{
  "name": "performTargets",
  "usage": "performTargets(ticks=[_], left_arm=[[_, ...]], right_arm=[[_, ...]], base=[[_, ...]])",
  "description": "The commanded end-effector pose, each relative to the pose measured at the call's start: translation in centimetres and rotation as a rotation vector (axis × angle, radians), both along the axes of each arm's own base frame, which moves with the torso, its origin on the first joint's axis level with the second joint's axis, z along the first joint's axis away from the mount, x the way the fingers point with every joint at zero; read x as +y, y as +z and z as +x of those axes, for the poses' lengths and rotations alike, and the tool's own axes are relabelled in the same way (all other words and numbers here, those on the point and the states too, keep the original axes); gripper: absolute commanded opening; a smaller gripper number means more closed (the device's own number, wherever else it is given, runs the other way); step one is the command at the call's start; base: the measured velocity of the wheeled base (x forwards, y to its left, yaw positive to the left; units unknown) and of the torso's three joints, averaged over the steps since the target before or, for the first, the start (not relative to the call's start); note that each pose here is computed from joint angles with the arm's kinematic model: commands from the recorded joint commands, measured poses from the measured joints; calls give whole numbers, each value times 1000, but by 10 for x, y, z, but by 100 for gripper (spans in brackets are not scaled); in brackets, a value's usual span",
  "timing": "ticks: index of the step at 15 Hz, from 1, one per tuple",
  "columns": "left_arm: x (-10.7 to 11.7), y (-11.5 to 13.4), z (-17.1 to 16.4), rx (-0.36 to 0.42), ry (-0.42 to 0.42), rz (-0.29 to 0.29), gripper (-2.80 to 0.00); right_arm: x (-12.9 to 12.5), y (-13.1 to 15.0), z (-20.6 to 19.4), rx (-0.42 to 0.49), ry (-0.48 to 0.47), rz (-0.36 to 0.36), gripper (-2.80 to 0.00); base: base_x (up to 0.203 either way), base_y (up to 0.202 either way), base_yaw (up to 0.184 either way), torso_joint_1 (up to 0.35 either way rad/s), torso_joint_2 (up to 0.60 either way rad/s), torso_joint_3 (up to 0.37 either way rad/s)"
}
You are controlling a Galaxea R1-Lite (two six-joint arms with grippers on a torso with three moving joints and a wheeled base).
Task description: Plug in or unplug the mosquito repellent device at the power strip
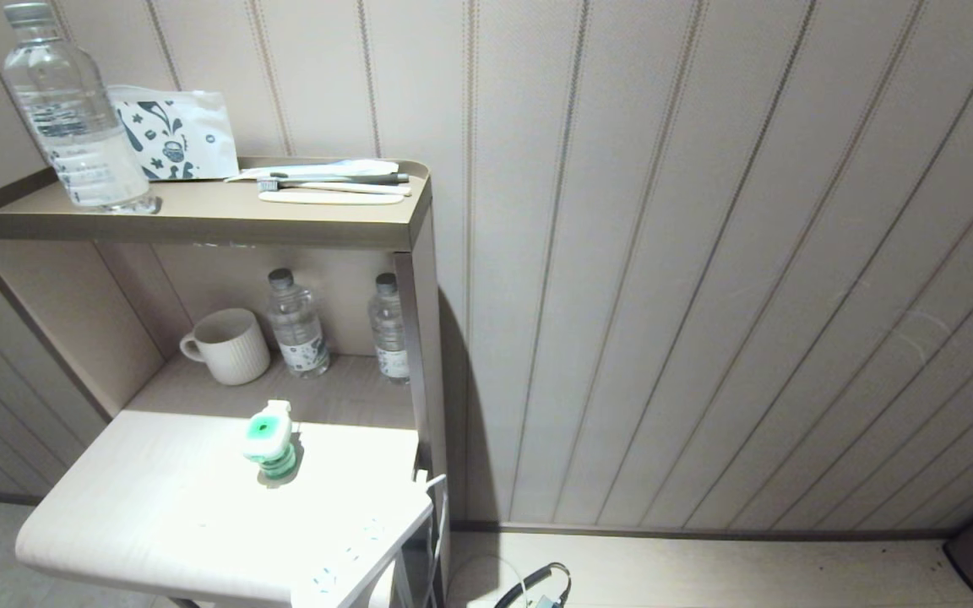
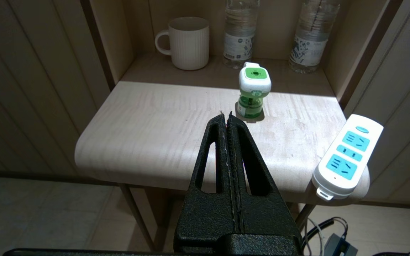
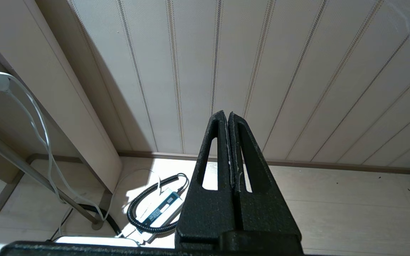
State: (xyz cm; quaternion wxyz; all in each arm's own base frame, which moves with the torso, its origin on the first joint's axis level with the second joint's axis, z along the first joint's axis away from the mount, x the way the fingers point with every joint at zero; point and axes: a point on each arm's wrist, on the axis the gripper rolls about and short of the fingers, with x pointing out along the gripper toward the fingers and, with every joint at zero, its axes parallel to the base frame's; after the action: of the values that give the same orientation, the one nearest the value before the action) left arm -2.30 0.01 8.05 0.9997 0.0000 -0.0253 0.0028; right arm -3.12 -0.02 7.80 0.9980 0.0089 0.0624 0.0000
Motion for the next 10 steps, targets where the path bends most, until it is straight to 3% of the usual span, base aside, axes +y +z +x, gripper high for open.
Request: performTargets(ticks=[1,10], left_arm=[[0,0,0,3,1,0,-280],[0,0,0,3,1,2,-280]], right_arm=[[0,0,0,2,0,0,-280],[0,0,0,2,-1,1,-280]], base=[[0,0,0,0,0,0],[0,0,0,0,0,0]])
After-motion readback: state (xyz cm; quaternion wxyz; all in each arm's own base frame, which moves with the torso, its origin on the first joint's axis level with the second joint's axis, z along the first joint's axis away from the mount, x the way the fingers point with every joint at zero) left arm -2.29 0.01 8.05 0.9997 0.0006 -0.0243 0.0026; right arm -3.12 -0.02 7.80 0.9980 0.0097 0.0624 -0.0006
